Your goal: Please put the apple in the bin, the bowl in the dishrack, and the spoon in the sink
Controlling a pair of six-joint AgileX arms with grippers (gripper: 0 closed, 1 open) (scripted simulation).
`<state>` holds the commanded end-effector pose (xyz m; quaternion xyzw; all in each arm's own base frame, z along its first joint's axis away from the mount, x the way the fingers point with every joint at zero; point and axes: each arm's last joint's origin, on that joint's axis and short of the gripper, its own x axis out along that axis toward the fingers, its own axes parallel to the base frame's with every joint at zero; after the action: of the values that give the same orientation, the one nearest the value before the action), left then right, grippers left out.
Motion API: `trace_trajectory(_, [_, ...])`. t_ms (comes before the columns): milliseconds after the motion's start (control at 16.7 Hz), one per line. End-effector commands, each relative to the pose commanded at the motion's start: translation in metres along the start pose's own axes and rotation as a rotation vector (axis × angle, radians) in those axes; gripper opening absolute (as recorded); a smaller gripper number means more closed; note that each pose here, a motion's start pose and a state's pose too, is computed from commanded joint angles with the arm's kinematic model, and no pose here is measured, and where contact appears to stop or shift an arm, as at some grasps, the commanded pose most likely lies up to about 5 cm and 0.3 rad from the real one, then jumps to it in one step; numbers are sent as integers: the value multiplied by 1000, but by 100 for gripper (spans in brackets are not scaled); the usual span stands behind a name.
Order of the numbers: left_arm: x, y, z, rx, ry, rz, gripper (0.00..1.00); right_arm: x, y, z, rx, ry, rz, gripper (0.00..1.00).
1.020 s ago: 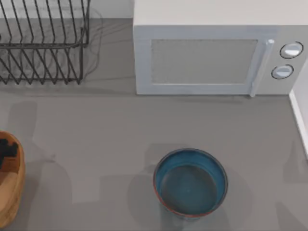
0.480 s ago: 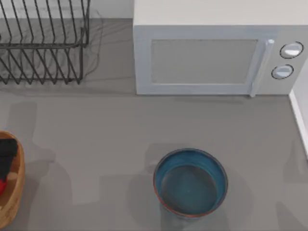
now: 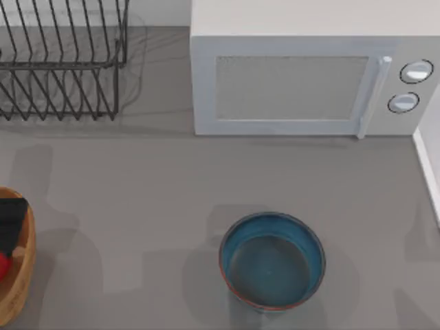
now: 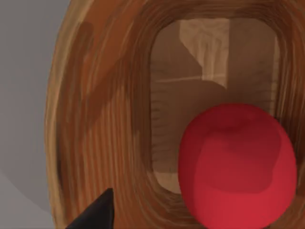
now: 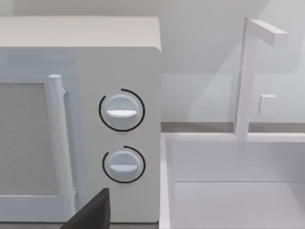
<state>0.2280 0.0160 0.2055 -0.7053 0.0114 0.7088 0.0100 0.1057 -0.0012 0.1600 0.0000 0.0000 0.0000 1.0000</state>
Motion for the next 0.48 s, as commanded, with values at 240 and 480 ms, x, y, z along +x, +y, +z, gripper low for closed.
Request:
trace_trajectory(240, [-7,2,8,128,109,-11,100,0,0,0,0,0,0,100])
trace_trajectory(480, [-14,6,25,413,287,-75,100,0,0,0,0,0,0,100])
